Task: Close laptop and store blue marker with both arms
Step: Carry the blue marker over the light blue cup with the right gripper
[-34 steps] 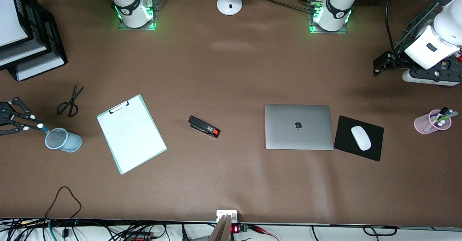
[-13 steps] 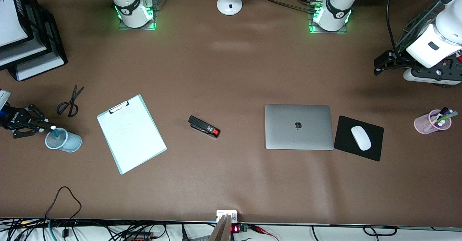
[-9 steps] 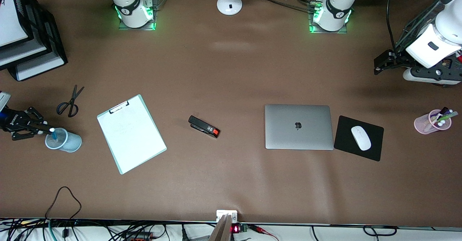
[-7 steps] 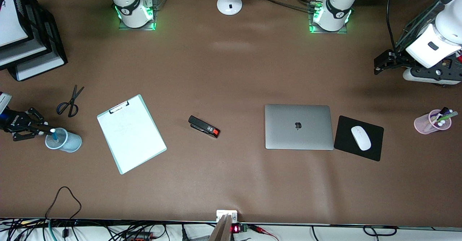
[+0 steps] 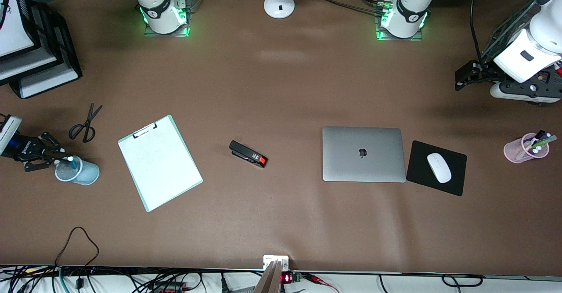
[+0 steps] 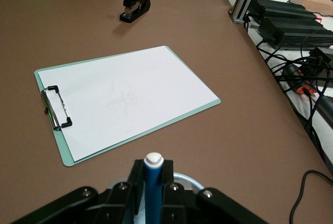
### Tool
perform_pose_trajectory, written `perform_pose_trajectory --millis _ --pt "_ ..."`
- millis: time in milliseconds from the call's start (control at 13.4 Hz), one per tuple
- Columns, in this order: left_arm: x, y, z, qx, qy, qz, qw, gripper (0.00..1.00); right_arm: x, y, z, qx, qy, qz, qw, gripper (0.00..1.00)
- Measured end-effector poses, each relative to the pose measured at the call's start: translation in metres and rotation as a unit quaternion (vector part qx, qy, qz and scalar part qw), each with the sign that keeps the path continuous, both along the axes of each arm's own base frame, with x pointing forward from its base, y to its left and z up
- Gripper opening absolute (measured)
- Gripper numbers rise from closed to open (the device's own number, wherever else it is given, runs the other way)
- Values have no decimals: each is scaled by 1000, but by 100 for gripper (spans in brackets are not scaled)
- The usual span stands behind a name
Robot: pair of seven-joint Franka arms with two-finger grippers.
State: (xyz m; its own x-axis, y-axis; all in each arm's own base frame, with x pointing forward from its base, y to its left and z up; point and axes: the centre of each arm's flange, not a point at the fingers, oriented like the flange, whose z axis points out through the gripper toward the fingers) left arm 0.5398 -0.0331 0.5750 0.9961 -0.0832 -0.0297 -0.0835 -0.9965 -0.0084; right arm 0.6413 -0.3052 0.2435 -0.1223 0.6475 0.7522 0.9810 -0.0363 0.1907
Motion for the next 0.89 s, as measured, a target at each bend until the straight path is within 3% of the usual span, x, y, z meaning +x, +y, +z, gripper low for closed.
perform_pose_trajectory --millis 746,895 --pt "0 0 0 0 0 0 1000 100 4 -8 -14 -1 0 -3 1000 19" --pt "0 0 0 0 0 0 1000 100 4 -8 -14 -1 1 -3 1000 34"
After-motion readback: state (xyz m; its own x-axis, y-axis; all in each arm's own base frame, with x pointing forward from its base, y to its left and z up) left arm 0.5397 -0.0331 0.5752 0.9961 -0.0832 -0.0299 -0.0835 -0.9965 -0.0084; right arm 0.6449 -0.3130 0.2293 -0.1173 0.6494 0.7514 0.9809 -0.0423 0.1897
